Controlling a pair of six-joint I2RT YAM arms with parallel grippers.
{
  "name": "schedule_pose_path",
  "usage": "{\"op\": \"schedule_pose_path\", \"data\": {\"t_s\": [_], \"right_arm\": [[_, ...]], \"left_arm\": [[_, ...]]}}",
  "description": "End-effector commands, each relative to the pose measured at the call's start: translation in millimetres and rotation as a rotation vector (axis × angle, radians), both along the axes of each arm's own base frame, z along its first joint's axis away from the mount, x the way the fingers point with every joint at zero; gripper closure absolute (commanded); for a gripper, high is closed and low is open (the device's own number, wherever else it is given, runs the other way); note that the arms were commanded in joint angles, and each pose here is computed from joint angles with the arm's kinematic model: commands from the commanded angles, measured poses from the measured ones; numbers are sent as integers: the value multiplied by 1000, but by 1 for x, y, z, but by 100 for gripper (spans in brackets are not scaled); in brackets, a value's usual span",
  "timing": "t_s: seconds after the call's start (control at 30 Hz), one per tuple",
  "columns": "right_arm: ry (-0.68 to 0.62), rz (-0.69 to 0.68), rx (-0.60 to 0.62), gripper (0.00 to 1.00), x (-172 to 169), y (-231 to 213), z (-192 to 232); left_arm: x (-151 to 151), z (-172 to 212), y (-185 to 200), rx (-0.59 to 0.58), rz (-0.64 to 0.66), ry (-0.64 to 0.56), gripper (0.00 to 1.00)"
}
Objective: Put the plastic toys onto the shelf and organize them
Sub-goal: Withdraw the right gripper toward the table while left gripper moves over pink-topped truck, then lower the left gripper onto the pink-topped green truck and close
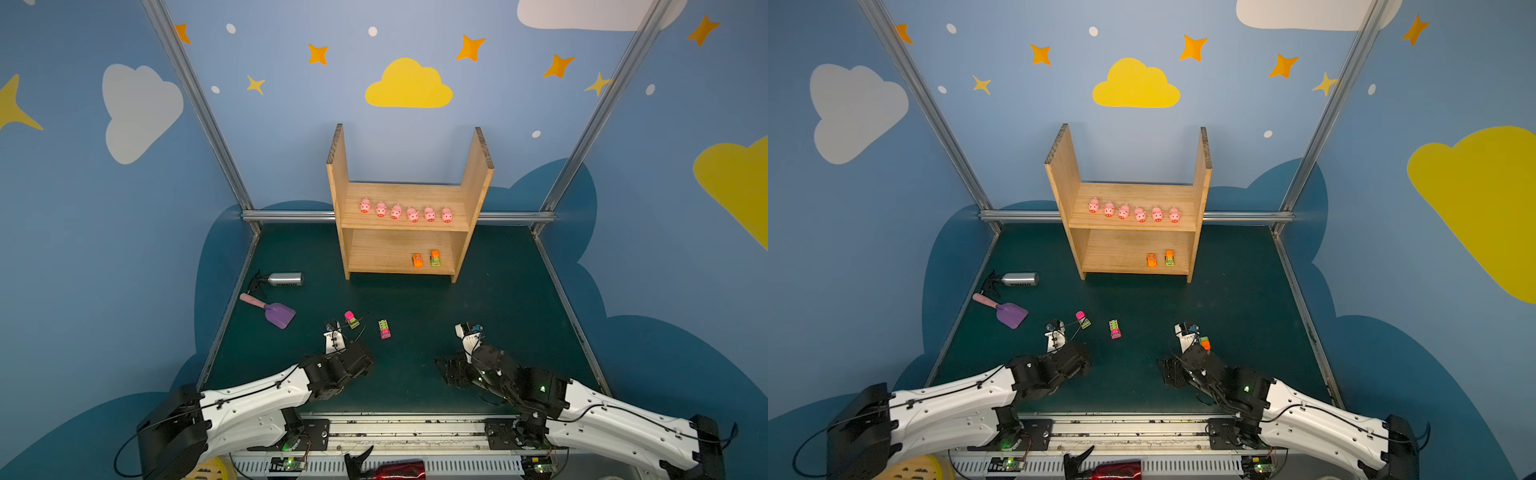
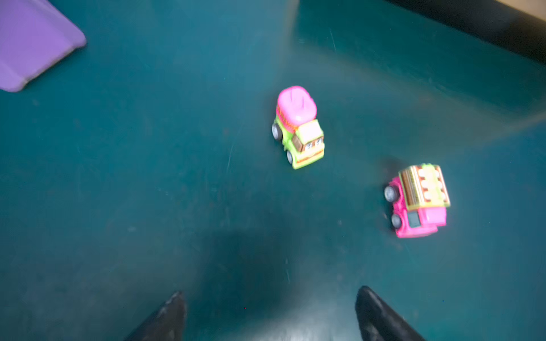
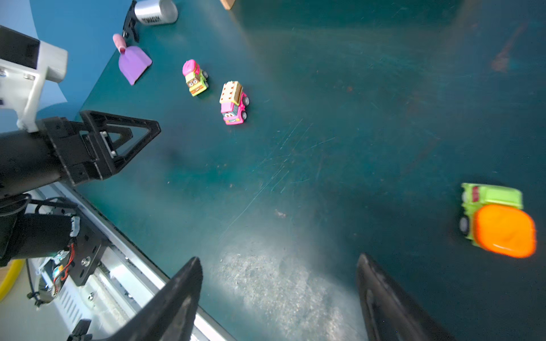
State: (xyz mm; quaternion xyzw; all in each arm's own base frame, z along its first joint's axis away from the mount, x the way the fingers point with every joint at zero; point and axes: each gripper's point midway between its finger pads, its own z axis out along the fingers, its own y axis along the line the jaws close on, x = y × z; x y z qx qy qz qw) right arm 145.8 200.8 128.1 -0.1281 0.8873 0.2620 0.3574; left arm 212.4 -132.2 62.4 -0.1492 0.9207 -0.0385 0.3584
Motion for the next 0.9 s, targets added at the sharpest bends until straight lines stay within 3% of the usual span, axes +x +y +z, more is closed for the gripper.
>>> {"op": "schedule_pose_path", "data": {"t_s": [0.0, 0.4, 0.87], "right_arm": [[-20, -51, -17, 19, 2, -17, -5], [-76, -115, -16, 19, 8, -35, 5], [-69, -123, -60, 19, 13, -34, 2]], "left_arm": [[24, 12, 0, -4, 79, -45, 20], [76, -9, -13, 10, 127, 11, 26], [107, -35, -11, 74, 152, 53, 31]]}}
